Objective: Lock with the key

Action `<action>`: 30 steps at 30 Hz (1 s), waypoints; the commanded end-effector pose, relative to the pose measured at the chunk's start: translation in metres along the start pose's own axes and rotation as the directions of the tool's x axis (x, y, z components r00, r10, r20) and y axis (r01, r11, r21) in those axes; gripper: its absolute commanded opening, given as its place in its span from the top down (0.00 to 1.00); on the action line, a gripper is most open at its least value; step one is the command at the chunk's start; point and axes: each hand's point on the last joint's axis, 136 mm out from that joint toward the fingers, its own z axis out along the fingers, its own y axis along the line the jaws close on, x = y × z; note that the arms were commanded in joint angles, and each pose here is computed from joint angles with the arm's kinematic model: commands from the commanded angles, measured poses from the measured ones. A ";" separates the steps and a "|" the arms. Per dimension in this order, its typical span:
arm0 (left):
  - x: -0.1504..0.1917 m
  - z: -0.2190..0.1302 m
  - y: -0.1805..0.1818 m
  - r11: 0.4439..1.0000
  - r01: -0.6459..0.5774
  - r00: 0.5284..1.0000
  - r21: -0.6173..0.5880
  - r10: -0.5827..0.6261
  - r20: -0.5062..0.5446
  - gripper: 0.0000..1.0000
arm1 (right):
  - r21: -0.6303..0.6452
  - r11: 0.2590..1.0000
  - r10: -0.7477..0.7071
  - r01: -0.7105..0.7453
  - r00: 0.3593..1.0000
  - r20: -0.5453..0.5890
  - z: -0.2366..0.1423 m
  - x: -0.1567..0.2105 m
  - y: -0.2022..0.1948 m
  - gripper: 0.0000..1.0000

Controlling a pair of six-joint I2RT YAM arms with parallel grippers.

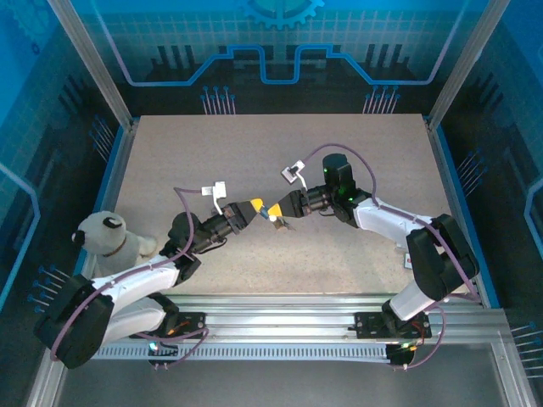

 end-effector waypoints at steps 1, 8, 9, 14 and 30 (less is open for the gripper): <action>0.049 0.002 -0.009 0.998 0.046 0.976 0.052 -0.033 -0.213 1.00 | 0.074 0.990 -0.130 0.120 0.982 0.138 -0.009 -0.049 0.008 1.00; 0.050 0.001 -0.009 0.998 0.047 0.976 0.053 -0.034 -0.216 1.00 | 0.076 0.990 -0.129 0.120 0.982 0.139 -0.009 -0.048 0.009 1.00; 0.050 0.001 -0.009 0.998 0.047 0.976 0.052 -0.034 -0.214 1.00 | 0.076 0.990 -0.128 0.118 0.982 0.139 -0.009 -0.048 0.008 1.00; 0.050 0.001 -0.009 0.998 0.046 0.976 0.051 -0.034 -0.215 1.00 | 0.078 0.990 -0.130 0.120 0.981 0.141 -0.010 -0.048 0.008 1.00; 0.052 0.001 -0.007 0.998 0.047 0.975 0.046 -0.036 -0.217 1.00 | 0.082 0.990 -0.126 0.116 0.982 0.142 -0.009 -0.048 0.006 1.00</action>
